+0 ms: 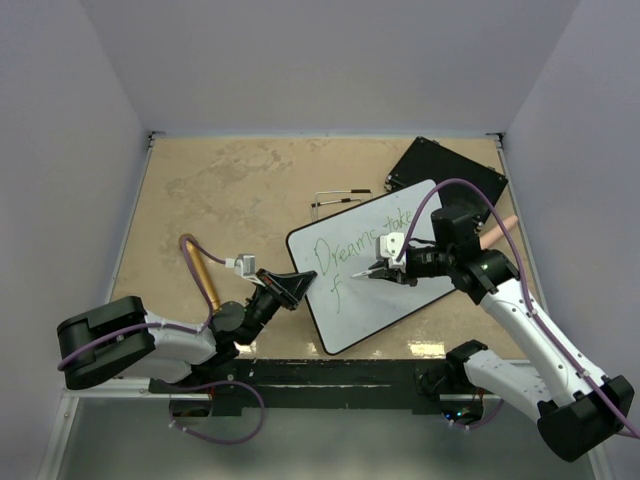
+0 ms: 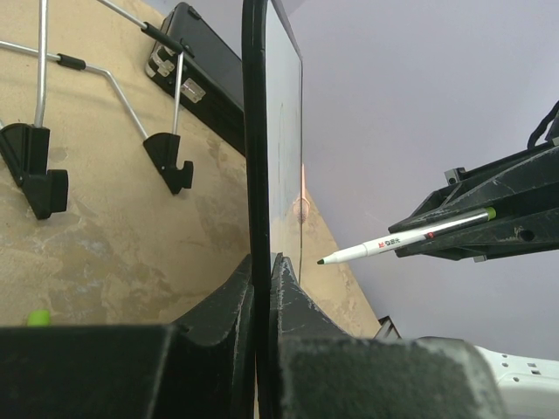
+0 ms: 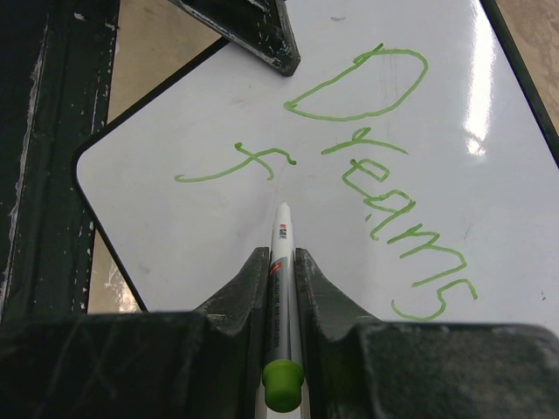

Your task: Write a sentence on the whiteboard

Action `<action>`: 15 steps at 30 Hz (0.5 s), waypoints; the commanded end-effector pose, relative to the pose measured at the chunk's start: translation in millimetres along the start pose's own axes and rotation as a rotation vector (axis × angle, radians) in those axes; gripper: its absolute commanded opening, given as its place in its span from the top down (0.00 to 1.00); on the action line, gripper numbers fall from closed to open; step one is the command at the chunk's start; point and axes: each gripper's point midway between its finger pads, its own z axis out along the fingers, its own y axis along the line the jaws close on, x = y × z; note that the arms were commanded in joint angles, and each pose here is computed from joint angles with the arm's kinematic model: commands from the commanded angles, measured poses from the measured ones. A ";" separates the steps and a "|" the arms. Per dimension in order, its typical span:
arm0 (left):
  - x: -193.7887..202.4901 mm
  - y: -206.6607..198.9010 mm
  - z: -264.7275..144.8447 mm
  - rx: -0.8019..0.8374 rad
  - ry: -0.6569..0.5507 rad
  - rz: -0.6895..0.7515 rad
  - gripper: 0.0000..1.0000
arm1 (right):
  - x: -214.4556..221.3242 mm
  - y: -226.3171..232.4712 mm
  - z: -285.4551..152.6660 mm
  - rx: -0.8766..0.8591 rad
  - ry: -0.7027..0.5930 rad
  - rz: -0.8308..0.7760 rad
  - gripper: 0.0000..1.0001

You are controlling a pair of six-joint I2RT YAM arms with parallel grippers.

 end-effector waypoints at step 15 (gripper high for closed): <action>-1.0 9.1 -3.5 -0.005 -0.010 0.112 1.00 | -1.8 -3.1 5.3 -0.005 -0.026 0.004 1.00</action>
